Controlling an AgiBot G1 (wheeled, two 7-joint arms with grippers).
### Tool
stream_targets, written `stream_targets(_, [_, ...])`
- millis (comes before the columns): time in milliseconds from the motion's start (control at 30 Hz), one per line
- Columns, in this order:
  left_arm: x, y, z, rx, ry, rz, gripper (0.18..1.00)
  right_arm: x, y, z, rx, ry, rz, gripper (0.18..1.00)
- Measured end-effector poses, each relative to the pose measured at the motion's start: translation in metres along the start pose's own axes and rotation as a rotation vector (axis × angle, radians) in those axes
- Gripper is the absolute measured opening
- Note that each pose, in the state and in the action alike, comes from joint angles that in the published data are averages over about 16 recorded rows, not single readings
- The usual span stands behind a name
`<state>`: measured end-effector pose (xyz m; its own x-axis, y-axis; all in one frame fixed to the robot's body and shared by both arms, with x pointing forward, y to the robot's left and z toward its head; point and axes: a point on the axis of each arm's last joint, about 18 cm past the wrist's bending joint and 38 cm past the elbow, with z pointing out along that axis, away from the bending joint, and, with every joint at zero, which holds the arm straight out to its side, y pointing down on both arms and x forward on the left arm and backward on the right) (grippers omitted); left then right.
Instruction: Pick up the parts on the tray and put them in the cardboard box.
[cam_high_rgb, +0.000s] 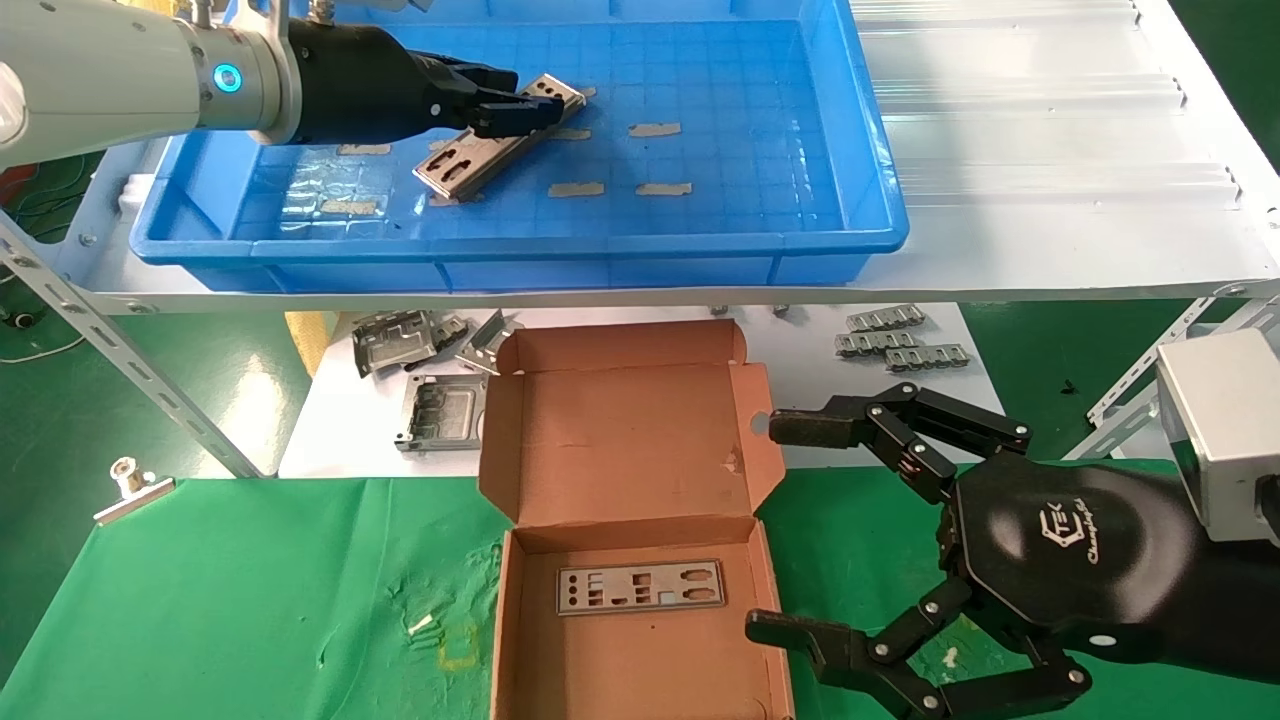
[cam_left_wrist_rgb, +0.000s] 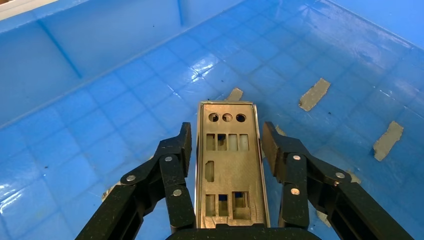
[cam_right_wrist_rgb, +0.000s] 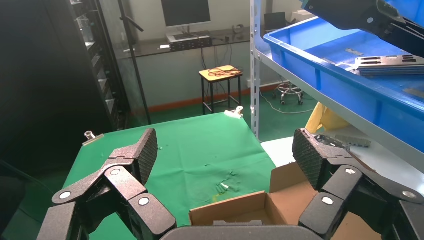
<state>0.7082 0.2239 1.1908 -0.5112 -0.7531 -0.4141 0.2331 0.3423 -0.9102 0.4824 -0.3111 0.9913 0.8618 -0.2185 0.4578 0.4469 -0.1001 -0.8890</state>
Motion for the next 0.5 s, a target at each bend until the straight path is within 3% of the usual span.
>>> stream_targets(500, [-0.0015,-0.0053,-0.0034,0.01,0.001,0.003,0.462,0.0,0.0,0.0,0.0,0.0,0.0,1.0])
